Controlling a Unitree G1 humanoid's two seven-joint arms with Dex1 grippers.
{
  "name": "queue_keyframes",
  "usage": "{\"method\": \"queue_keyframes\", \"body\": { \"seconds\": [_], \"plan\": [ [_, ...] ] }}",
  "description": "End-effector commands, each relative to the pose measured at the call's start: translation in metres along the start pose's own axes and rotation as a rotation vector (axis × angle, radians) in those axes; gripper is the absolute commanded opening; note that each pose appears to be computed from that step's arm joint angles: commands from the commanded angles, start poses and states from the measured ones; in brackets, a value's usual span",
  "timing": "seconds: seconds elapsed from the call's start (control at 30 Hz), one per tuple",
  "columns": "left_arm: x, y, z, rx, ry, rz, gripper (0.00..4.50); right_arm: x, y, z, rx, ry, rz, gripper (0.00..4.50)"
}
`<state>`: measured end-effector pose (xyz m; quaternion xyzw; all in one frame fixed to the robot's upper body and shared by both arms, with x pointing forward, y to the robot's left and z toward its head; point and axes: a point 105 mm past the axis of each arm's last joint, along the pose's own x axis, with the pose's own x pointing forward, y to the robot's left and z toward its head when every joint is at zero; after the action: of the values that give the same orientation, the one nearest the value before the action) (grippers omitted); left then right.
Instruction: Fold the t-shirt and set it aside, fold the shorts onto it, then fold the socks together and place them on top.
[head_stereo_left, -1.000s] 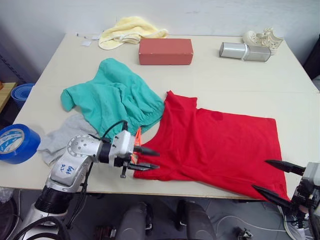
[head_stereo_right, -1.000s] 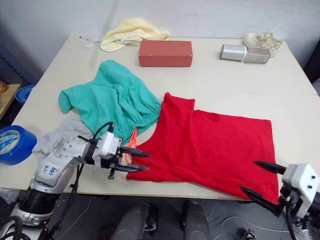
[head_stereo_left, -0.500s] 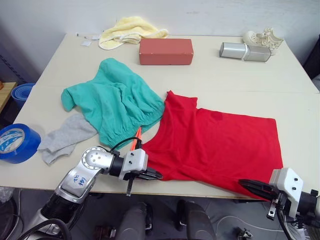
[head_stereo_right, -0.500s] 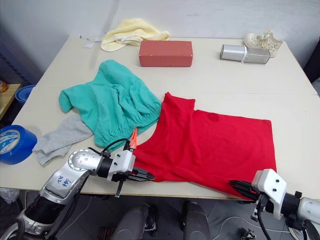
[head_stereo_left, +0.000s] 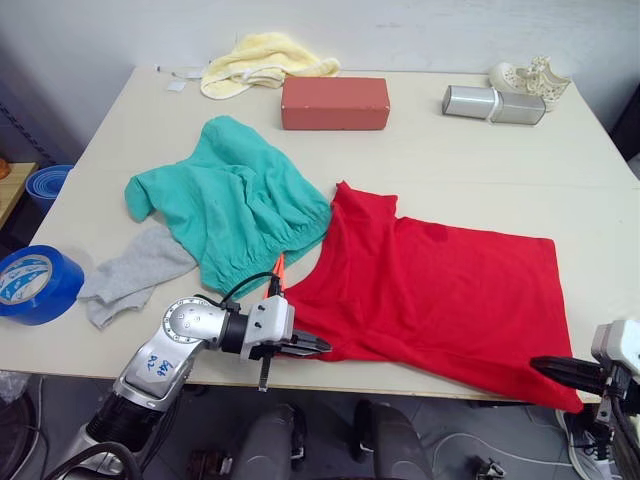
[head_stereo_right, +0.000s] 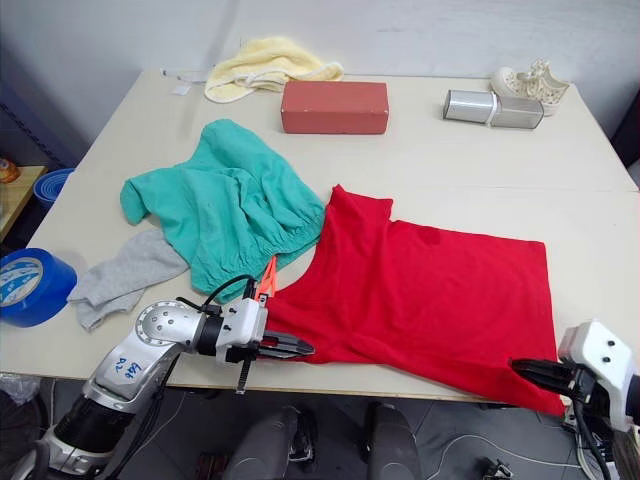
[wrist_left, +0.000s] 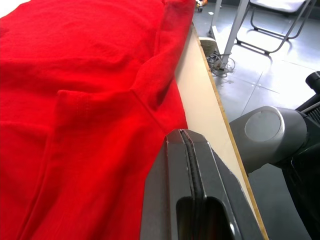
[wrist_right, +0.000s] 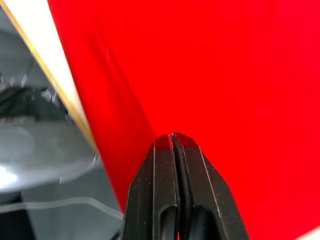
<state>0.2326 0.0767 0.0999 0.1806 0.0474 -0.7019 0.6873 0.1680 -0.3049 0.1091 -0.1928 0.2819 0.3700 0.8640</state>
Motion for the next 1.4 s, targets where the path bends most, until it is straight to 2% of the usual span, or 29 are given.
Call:
{"method": "queue_keyframes", "body": {
  "seconds": [0.03,0.07,0.17,0.27,0.4,0.57,0.6,0.7,0.83,0.87,1.1,1.2,1.3,1.4],
  "plan": [
    [0.000,0.000,0.002,0.015,-0.007,0.004,0.00,-0.009,-0.003,0.001,0.001,0.023,0.025,0.06],
    [0.000,0.000,0.002,0.012,-0.011,0.002,0.00,-0.011,-0.004,0.001,0.021,0.026,0.032,0.06],
    [0.002,-0.002,0.004,-0.001,-0.049,-0.020,0.00,-0.015,-0.009,-0.002,0.051,0.049,0.037,0.63],
    [0.003,-0.001,0.007,0.011,-0.070,-0.014,0.00,-0.011,-0.019,-0.002,-0.040,0.055,0.005,1.68],
    [0.004,0.000,0.007,0.023,-0.071,-0.012,0.00,-0.006,-0.018,-0.007,-0.046,0.083,0.049,3.03],
    [0.004,-0.001,0.006,0.023,-0.064,-0.017,0.00,-0.001,-0.022,-0.015,-0.057,0.147,0.087,3.03],
    [0.004,-0.001,0.006,0.023,-0.063,-0.016,0.00,-0.001,-0.021,-0.016,-0.048,0.152,0.097,2.59],
    [0.004,-0.001,0.006,0.021,-0.057,-0.014,0.00,-0.001,-0.024,-0.018,-0.053,0.158,0.094,1.75],
    [0.004,-0.002,0.003,0.016,-0.043,-0.011,0.00,-0.001,-0.029,-0.020,-0.075,0.174,0.076,0.28],
    [0.004,-0.001,0.002,0.013,-0.034,-0.008,0.00,-0.002,-0.029,-0.020,-0.080,0.179,0.076,0.05],
    [0.000,0.000,-0.024,-0.050,0.104,0.013,0.00,-0.012,-0.044,-0.017,-0.113,0.182,0.004,0.05],
    [-0.001,0.000,-0.029,-0.072,0.135,0.016,0.00,-0.016,-0.049,-0.018,-0.126,0.188,-0.024,0.05],
    [0.000,0.000,-0.030,-0.074,0.134,0.017,0.00,-0.018,-0.050,-0.010,-0.100,0.135,-0.042,0.05],
    [0.000,0.001,-0.028,-0.073,0.121,0.021,0.00,-0.017,-0.038,0.004,-0.036,0.037,0.027,0.05]
  ]
}}
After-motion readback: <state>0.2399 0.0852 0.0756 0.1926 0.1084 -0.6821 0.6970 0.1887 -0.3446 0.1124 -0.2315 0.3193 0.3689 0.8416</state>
